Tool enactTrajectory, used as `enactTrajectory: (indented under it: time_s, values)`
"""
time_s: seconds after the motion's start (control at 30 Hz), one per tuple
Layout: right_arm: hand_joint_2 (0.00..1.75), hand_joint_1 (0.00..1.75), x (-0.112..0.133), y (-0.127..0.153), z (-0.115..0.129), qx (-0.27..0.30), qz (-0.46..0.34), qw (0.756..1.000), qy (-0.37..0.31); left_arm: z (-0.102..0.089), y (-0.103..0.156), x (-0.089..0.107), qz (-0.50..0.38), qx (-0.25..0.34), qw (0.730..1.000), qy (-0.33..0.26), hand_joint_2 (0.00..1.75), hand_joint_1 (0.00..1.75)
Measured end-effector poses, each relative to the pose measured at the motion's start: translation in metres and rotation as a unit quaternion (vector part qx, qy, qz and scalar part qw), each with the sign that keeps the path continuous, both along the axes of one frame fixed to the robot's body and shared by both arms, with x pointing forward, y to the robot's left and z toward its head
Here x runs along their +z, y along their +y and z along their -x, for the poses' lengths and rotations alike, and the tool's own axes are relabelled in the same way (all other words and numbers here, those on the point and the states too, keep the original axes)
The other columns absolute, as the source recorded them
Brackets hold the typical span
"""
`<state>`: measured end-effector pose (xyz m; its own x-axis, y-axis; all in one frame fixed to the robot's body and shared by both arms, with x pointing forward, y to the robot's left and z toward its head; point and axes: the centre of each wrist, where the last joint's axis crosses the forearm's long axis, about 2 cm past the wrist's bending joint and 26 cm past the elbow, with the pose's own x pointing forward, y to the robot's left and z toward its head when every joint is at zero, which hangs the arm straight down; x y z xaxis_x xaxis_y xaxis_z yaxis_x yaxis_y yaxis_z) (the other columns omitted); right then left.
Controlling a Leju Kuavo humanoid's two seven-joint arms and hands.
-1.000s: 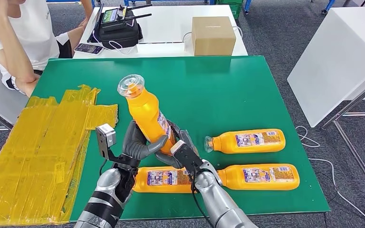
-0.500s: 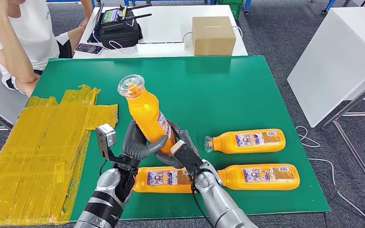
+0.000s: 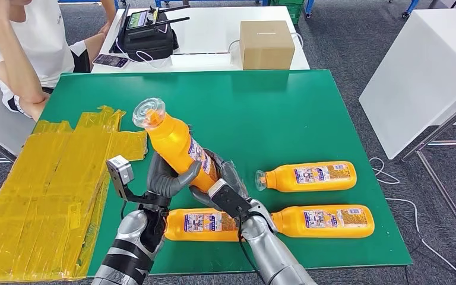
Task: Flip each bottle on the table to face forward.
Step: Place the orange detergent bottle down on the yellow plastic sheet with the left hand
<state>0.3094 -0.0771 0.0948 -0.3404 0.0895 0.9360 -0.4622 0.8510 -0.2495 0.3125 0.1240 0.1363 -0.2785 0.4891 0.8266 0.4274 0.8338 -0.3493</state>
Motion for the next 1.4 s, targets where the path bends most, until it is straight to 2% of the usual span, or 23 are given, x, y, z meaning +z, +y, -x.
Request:
enactTrajectory:
  time_s: [0.1, 0.23, 0.33, 0.47, 0.5, 0.63, 1.4]
  values:
    - [1.75, 1.75, 0.003, 0.001, 0.001, -0.001, -0.002, 1.000, -0.006, 0.000, 0.001, 0.002, 0.002, 0.002, 1.000, -0.004, 1.75, 1.75]
    - [1.75, 1.75, 0.005, 0.001, 0.002, -0.001, -0.005, 1.000, -0.011, -0.001, 0.002, 0.004, 0.002, 0.004, 1.000, -0.007, 1.75, 1.33]
    - [1.75, 1.75, 0.006, 0.000, 0.002, -0.002, -0.007, 1.000, -0.012, -0.001, 0.003, 0.004, 0.002, 0.002, 1.000, -0.008, 1.75, 1.33]
    - [1.75, 1.75, 0.007, 0.000, 0.002, -0.003, -0.008, 1.000, -0.014, -0.001, 0.003, 0.005, 0.002, 0.001, 1.000, -0.009, 1.75, 0.00]
    - [1.75, 1.75, 0.007, 0.000, 0.002, -0.003, -0.008, 1.000, -0.014, -0.001, 0.003, 0.005, 0.002, 0.001, 1.000, -0.010, 1.75, 0.04]
    - [1.75, 1.75, 0.008, -0.001, 0.003, -0.005, -0.009, 1.000, -0.019, -0.001, 0.004, 0.006, 0.001, 0.000, 1.000, -0.013, 1.75, 1.75]
    - [1.75, 1.75, 0.018, -0.003, 0.005, -0.008, -0.018, 0.999, -0.041, -0.003, 0.005, 0.015, 0.003, 0.002, 0.999, -0.032, 1.75, 1.75]
